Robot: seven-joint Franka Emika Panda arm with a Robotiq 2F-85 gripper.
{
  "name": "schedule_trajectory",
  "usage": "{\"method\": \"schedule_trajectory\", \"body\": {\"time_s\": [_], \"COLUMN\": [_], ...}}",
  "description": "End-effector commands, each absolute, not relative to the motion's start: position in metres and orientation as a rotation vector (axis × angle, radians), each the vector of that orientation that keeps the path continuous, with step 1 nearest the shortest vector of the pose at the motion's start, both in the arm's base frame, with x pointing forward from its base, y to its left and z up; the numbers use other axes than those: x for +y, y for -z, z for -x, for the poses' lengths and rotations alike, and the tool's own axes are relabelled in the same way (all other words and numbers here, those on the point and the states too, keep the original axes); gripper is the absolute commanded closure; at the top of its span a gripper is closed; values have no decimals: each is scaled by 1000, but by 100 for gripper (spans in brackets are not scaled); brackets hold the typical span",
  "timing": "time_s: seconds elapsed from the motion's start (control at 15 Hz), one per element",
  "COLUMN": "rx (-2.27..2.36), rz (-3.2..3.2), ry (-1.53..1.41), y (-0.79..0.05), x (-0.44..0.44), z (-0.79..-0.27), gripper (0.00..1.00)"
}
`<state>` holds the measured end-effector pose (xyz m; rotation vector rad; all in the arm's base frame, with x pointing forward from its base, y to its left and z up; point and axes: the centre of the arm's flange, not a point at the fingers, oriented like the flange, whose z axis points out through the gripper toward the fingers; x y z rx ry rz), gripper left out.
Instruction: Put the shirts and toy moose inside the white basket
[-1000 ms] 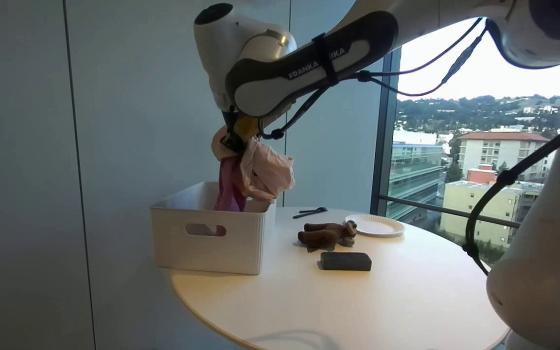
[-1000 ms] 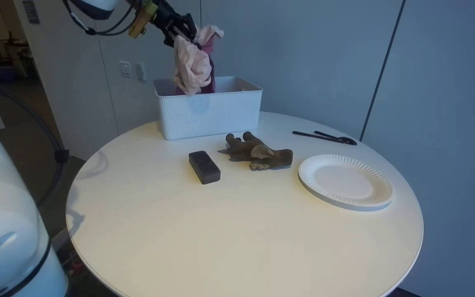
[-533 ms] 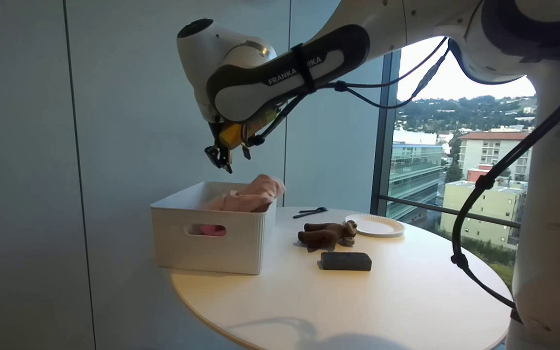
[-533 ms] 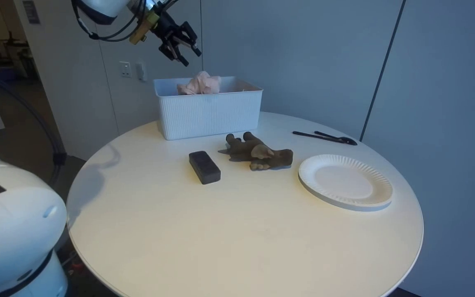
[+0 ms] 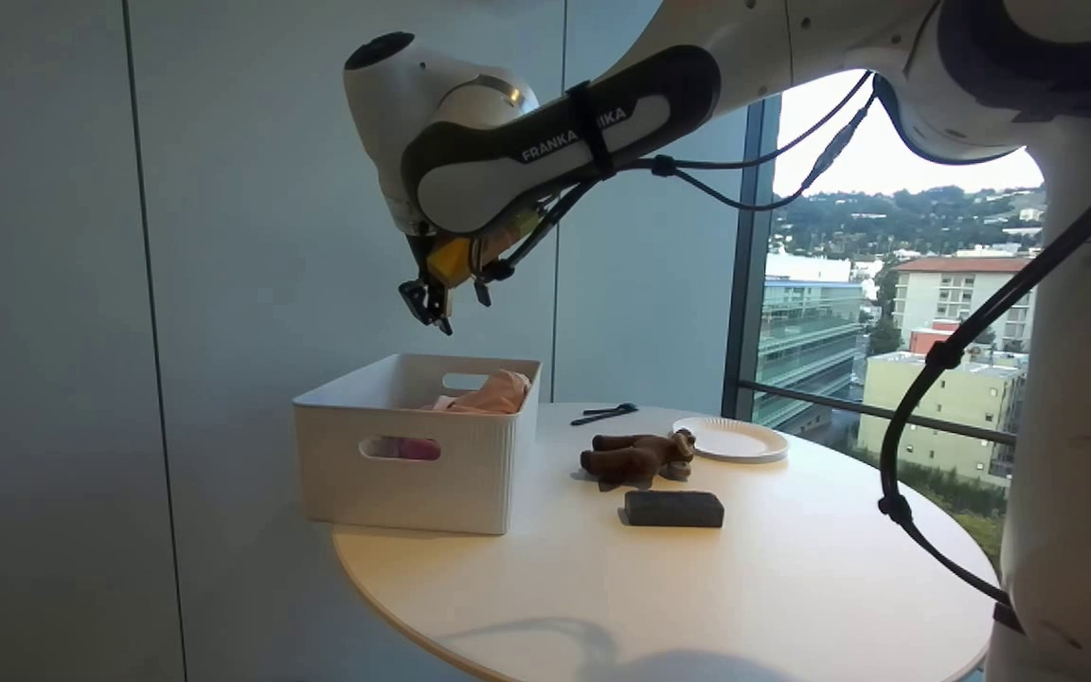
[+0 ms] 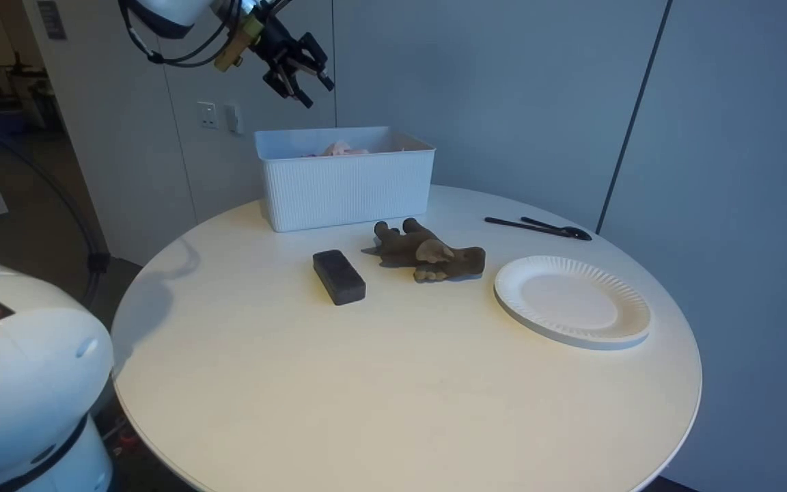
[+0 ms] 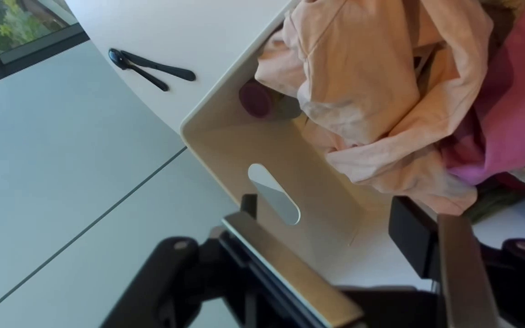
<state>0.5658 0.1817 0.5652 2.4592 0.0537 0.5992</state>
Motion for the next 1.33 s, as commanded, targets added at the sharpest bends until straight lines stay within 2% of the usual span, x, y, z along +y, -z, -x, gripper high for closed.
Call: {"method": "schedule_trajectory", "body": {"time_s": [0.0, 0.27, 0.6, 0.87, 1.27], "rx": [-114, -407, -794, -933, -970], "rz": [-2404, -2478, -2536, -2599, -2582], "ry": [-696, -651, -443, -214, 44], "y": [-595, -654, -672, -621, -523], "x": [174, 95, -47, -116, -163], "z": [-558, -544, -524, -538, -598], "gripper": [0, 0, 0, 0, 0]}}
